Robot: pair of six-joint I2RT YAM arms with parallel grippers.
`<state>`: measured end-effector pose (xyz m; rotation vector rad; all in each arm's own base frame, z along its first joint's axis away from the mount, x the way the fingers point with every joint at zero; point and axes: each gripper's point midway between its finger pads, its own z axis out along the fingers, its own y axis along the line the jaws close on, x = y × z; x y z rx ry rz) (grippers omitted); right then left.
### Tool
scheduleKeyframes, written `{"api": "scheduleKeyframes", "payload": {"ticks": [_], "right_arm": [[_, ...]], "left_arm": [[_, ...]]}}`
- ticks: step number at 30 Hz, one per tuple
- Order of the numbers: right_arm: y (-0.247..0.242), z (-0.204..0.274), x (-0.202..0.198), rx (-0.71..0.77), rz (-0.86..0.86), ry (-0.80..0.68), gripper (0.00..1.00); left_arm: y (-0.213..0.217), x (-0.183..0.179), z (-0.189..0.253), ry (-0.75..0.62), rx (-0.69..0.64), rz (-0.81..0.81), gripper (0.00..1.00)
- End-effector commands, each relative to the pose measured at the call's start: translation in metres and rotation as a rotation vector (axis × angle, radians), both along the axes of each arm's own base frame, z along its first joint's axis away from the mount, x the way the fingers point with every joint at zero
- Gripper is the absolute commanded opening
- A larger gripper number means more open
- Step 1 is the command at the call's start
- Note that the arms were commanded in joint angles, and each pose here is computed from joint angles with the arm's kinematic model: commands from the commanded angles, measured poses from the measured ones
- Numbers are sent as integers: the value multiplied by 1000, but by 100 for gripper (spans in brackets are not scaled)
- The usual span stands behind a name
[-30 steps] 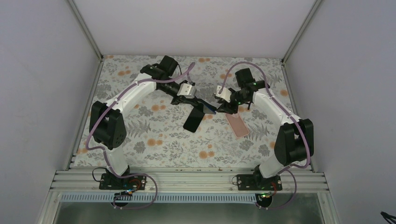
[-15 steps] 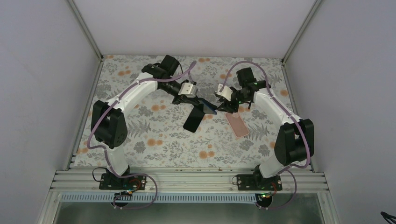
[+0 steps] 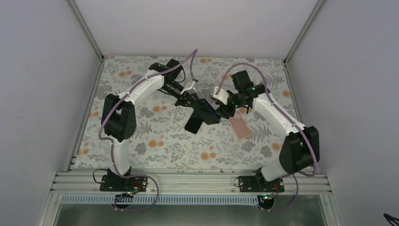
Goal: Take the phone out of the phone case
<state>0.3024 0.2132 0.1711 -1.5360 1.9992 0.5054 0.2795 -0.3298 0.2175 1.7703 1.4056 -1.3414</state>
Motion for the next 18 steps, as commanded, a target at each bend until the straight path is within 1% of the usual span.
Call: {"api": "scheduleKeyframes", "payload": {"ticks": [1,4,6,8,11,12,13,15,16,18], "right_arm": [[56,99,49,317,48,-275,66],[72,86,37,370,134,-132,68],[81,82,22,421,215,-32,69],[89,69,13,474,273,81,69],[94,76,-2,554,341,169,70],[95,79,-6,579,359,202,68],[96,86,-9,600,389,212,62],[96,88,-10,596,392,250,41],[95,86,-9,587,383,262,29],[89,82,-6,573,348,272,9]], "left_arm": [[-19,-52,35,309,-119,-92,2],[-16,-48,44,297,-154,-85,2],[-12,-46,51,280,-179,-79,2],[-10,-46,50,253,-176,-80,2],[-11,-42,44,243,-158,-77,2],[-13,-39,41,237,-145,-75,2],[-14,-35,38,229,-132,-72,2],[-16,-27,32,201,-97,-66,2],[-17,-23,31,191,-85,-60,2],[-16,-14,30,159,-59,-45,2]]}}
